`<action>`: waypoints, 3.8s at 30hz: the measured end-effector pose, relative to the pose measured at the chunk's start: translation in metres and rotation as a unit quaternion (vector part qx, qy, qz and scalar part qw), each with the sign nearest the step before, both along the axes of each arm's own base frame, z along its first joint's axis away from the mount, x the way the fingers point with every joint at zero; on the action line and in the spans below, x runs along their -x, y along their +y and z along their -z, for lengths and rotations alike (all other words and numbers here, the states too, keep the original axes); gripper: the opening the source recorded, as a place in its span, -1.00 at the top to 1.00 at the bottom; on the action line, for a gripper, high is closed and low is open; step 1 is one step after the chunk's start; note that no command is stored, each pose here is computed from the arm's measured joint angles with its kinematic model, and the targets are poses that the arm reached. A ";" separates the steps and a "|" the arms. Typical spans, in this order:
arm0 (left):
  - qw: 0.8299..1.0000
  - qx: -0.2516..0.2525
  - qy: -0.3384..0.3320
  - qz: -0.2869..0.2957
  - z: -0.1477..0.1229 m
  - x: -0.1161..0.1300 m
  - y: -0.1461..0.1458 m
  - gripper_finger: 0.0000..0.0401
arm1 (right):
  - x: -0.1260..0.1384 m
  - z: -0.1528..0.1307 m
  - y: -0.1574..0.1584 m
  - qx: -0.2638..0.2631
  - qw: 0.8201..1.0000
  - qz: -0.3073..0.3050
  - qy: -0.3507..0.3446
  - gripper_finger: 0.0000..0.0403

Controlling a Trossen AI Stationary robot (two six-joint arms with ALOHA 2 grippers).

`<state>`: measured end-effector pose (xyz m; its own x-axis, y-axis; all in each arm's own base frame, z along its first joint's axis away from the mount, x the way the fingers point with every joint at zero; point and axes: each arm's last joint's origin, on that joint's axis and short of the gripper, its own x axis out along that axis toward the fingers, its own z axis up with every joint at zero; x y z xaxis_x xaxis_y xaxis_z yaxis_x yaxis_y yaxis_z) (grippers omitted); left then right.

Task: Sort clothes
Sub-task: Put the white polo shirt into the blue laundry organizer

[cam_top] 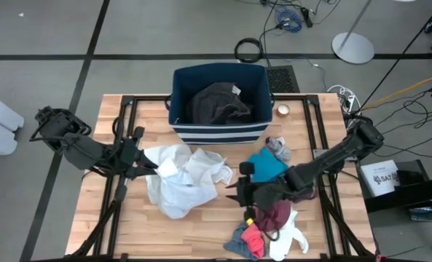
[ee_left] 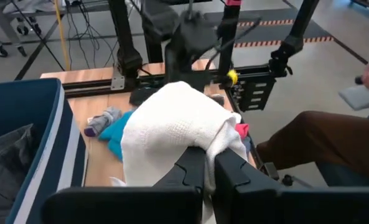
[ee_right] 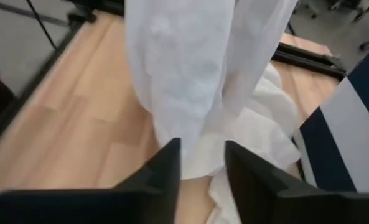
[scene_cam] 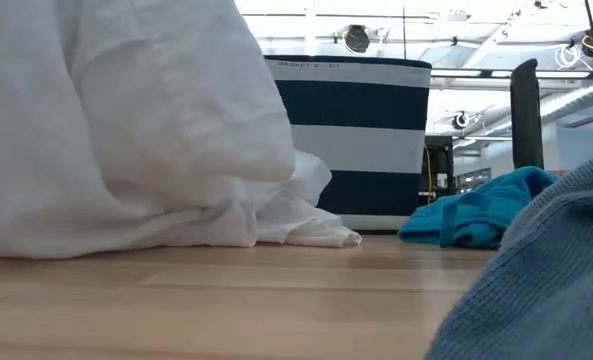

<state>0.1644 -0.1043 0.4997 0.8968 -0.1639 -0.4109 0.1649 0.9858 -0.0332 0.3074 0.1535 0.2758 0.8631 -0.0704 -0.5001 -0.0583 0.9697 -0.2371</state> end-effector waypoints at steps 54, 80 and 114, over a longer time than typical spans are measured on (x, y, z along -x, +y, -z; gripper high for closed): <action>0.984 -0.087 -0.145 -0.048 -0.053 0.042 0.025 0.96 | 0.040 -0.253 -0.075 -0.038 0.934 -0.083 -0.346 1.00; 0.983 -0.036 -0.179 0.034 -0.073 0.055 0.035 0.96 | 0.033 -0.282 -0.060 -0.093 0.944 -0.131 -0.287 1.00; 0.981 -0.026 0.119 -0.152 0.169 0.006 -0.020 0.96 | -0.018 -0.068 -0.041 -0.147 0.980 0.052 0.123 1.00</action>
